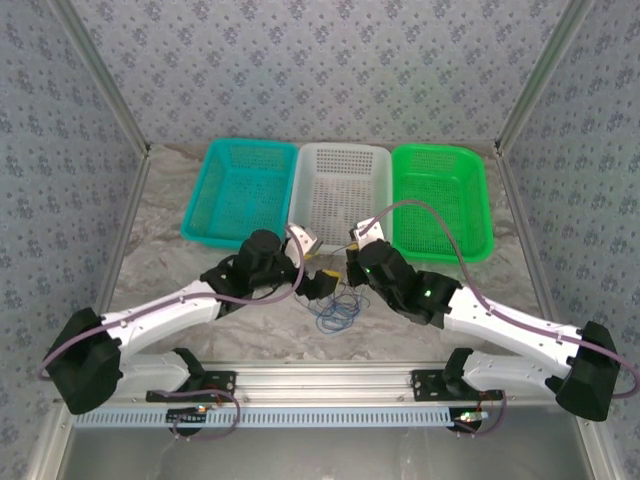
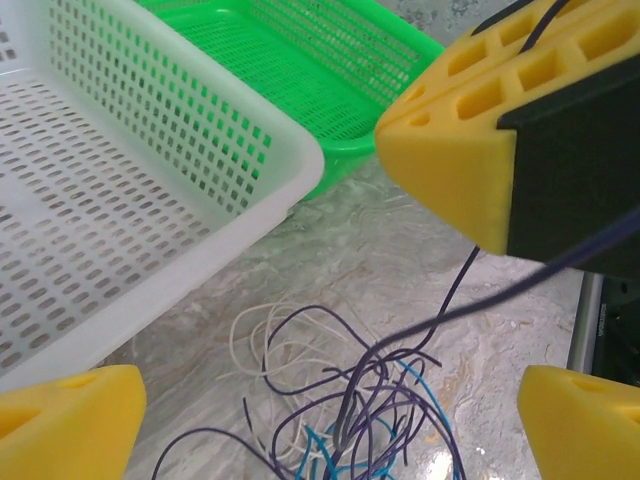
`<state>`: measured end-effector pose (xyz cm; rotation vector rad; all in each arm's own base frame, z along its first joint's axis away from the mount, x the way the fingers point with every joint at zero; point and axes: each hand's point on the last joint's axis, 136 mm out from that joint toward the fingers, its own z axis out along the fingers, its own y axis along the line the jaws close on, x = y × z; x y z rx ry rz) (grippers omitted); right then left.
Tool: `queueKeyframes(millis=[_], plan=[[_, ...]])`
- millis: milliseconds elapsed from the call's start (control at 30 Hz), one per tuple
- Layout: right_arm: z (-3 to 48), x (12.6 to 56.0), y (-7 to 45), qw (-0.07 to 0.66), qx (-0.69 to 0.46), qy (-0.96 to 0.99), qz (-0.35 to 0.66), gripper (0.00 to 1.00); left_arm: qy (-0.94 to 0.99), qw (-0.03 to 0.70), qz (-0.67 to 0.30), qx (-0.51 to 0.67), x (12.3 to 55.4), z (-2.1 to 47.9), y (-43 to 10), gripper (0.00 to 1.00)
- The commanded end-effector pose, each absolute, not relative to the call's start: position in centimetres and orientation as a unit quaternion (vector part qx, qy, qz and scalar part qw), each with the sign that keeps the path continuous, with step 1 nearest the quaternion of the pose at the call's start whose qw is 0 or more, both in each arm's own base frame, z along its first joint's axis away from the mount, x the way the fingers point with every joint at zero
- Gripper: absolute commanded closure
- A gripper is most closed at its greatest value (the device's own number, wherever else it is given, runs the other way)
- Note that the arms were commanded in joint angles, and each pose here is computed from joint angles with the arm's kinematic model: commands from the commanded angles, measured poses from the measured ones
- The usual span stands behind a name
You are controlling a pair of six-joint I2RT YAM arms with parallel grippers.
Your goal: Untangle the cables
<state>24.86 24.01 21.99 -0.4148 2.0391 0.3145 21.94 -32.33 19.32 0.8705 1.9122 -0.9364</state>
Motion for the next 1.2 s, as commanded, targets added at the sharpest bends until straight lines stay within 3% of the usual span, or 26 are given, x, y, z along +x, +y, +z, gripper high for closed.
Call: queueKeyframes(millis=[0, 133, 333, 467, 667, 967, 1067, 1167], plan=[[23.8, 24.5, 24.5, 0.504, -0.176, 0.831, 0.153, 1.00, 0.723, 0.431, -0.402, 0.362, 22.0, 22.2, -34.1, 0.07], [24.6, 24.2, 25.0, 0.506, -0.180, 0.826, 0.174, 0.98, 0.733, 0.427, -0.390, 0.360, 23.0, 21.4, -34.7, 0.24], [25.2, 23.8, 24.4, 0.512, -0.172, 0.821, 0.185, 0.96, 0.743, 0.430, -0.374, 0.351, 24.2, 21.1, -35.1, 0.72], [24.4, 23.9, 23.3, 0.510, -0.158, 0.828, 0.171, 0.90, 0.726, 0.445, -0.392, 0.349, 23.9, 23.3, -35.3, 0.88], [22.4, 25.0, 21.9, 0.508, -0.116, 0.842, 0.142, 0.84, 0.673, 0.470, -0.453, 0.347, 22.2, 28.4, -35.5, 1.00], [20.7, 26.1, 23.4, 0.504, -0.093, 0.842, 0.169, 0.72, 0.665, 0.477, -0.464, 0.340, 21.0, 30.8, -35.0, 1.00], [20.0, 26.6, 22.9, 0.505, -0.077, 0.846, 0.150, 0.65, 0.656, 0.479, -0.477, 0.336, 20.8, 31.6, -35.1, 1.00], [18.5, 27.1, 22.0, 0.495, -0.065, 0.858, 0.124, 0.65, 0.646, 0.490, -0.483, 0.332, 20.6, 32.9, -34.8, 1.00]])
